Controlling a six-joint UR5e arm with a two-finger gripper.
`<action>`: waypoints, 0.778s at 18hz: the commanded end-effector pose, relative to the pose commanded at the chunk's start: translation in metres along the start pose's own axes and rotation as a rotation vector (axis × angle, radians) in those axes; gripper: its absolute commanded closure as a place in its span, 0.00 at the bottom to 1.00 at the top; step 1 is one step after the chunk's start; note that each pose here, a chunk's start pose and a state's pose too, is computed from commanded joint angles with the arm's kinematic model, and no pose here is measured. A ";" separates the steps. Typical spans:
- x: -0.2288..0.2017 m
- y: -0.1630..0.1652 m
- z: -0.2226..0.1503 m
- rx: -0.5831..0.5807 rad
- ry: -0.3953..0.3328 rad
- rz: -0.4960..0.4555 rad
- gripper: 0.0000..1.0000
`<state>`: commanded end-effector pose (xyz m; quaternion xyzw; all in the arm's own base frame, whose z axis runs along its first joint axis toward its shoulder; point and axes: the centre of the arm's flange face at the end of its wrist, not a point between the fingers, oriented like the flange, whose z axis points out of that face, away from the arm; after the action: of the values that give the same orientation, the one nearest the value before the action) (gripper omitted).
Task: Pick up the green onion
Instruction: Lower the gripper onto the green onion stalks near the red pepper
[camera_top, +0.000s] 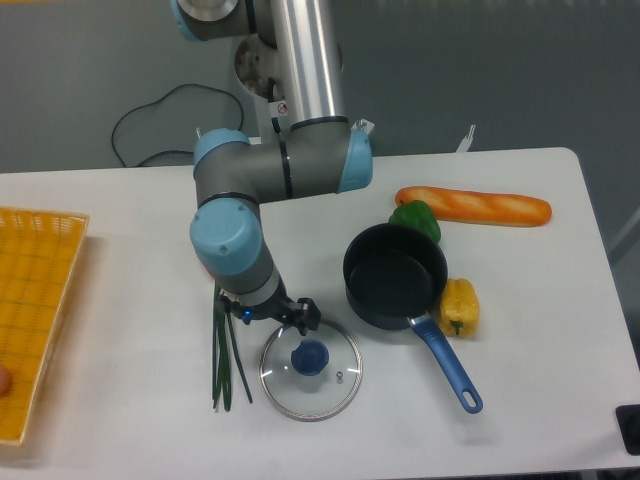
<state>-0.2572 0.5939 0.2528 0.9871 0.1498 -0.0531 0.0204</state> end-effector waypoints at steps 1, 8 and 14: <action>0.006 0.000 0.000 0.000 0.002 0.003 0.00; 0.038 0.011 0.014 -0.032 0.011 -0.005 0.00; 0.059 0.010 0.016 -0.039 0.011 0.021 0.00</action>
<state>-0.1998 0.6005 0.2304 0.9882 0.1408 -0.0446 0.0396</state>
